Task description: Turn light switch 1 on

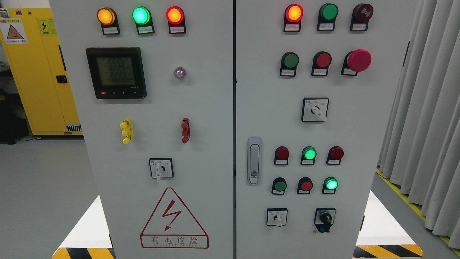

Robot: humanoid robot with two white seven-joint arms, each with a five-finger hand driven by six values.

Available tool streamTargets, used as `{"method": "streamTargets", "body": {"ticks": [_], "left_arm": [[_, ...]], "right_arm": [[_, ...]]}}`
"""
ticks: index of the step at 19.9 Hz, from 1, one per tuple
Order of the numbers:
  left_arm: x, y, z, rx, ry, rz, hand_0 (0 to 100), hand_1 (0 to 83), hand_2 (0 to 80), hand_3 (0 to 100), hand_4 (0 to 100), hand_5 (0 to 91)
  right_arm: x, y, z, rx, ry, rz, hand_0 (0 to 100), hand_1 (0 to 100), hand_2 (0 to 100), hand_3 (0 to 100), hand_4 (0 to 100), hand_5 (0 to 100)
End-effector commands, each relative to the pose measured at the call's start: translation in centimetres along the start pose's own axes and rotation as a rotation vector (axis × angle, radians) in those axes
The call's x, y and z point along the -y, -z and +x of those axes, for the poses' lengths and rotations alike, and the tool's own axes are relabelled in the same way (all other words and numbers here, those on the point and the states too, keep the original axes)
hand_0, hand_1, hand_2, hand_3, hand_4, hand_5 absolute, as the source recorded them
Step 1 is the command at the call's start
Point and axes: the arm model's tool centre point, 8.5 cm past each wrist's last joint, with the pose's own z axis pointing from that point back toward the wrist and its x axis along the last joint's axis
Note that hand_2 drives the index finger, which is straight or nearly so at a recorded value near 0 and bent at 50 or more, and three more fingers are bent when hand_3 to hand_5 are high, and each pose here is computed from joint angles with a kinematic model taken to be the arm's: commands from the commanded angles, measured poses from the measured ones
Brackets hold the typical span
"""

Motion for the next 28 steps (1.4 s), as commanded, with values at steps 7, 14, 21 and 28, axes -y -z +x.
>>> {"method": "streamTargets", "body": {"ticks": [7, 14, 21, 28], "left_arm": [[-0.7, 0.1, 1.9, 0.088, -0.055, 0.054, 23, 12.2, 0.0, 0, 0, 0.0], [-2.2, -1.2, 9.6, 0.390, -0.069, 0.192, 21, 16.1, 0.0, 0, 0, 0.0], [-3.7, -6.3, 17.3, 0.724, -0.096, 0.221, 23, 25.0, 0.0, 20, 26, 0.0], [-4.1, -14.9, 24.4, 1.068, -0.072, 0.238, 25, 35.4, 13.3, 34, 44, 21.7]], "right_arm": [[0.0, 0.0, 0.0, -0.001, 0.000, 0.001, 0, 50, 4, 0, 0, 0], [0.0, 0.0, 0.0, -0.001, 0.000, 0.001, 0, 50, 4, 0, 0, 0], [0.0, 0.0, 0.0, -0.001, 0.000, 0.001, 0, 50, 4, 0, 0, 0], [0.0, 0.0, 0.0, -0.001, 0.000, 0.001, 0, 50, 4, 0, 0, 0]]}}
